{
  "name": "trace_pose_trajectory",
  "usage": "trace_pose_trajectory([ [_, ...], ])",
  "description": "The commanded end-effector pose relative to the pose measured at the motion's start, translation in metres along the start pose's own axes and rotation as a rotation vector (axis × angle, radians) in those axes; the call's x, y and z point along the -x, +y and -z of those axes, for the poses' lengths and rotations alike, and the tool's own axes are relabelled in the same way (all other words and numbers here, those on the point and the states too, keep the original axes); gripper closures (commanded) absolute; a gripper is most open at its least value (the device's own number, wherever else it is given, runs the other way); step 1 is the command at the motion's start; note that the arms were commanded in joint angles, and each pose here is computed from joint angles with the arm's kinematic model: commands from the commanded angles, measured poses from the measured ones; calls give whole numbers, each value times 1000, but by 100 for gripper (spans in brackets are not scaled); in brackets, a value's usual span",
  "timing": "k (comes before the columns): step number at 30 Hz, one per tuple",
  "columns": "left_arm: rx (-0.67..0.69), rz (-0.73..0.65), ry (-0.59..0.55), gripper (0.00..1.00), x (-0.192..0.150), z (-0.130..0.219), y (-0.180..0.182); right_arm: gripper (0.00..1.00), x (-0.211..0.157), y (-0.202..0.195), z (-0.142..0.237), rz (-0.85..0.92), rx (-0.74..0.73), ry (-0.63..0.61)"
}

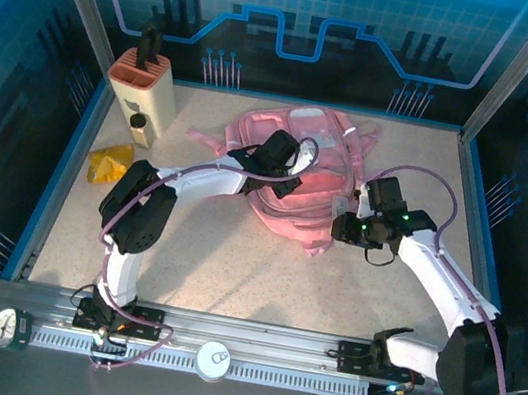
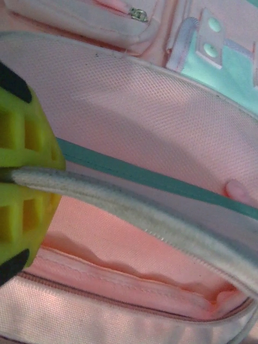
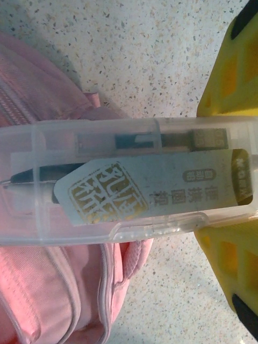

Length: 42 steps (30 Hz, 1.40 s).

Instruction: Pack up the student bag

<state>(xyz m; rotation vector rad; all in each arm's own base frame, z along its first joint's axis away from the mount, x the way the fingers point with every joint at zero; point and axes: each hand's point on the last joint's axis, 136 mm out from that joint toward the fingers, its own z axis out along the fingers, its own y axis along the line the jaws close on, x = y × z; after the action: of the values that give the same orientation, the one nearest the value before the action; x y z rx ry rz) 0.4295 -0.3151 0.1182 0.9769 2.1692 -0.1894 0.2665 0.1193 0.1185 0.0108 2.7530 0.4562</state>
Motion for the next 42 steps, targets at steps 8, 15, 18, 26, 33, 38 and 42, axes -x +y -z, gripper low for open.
trace_pose_trajectory([
  [8, 39, 281, -71, 100, 38, 36, -8, 61, 49, 17, -4, -16, 36, -34],
  [15, -42, 658, -110, 100, 44, 50, -43, 60, 83, 16, -30, -59, 17, -76],
  [18, -86, 732, -126, 100, 49, 49, -61, 57, 94, 19, -38, -76, 24, -91],
  [26, -51, 768, -86, 100, 41, 39, -60, 32, 102, 48, -31, -72, 172, -108],
  [33, -74, 777, -102, 100, 37, 45, -59, 35, 80, 39, -19, -107, 268, -109],
  [38, -95, 789, -92, 100, 37, 45, -63, 56, 69, 45, -30, -164, 357, -61],
  [42, -119, 800, -97, 100, 40, 45, -66, 66, 73, 59, -41, -172, 396, -44],
])
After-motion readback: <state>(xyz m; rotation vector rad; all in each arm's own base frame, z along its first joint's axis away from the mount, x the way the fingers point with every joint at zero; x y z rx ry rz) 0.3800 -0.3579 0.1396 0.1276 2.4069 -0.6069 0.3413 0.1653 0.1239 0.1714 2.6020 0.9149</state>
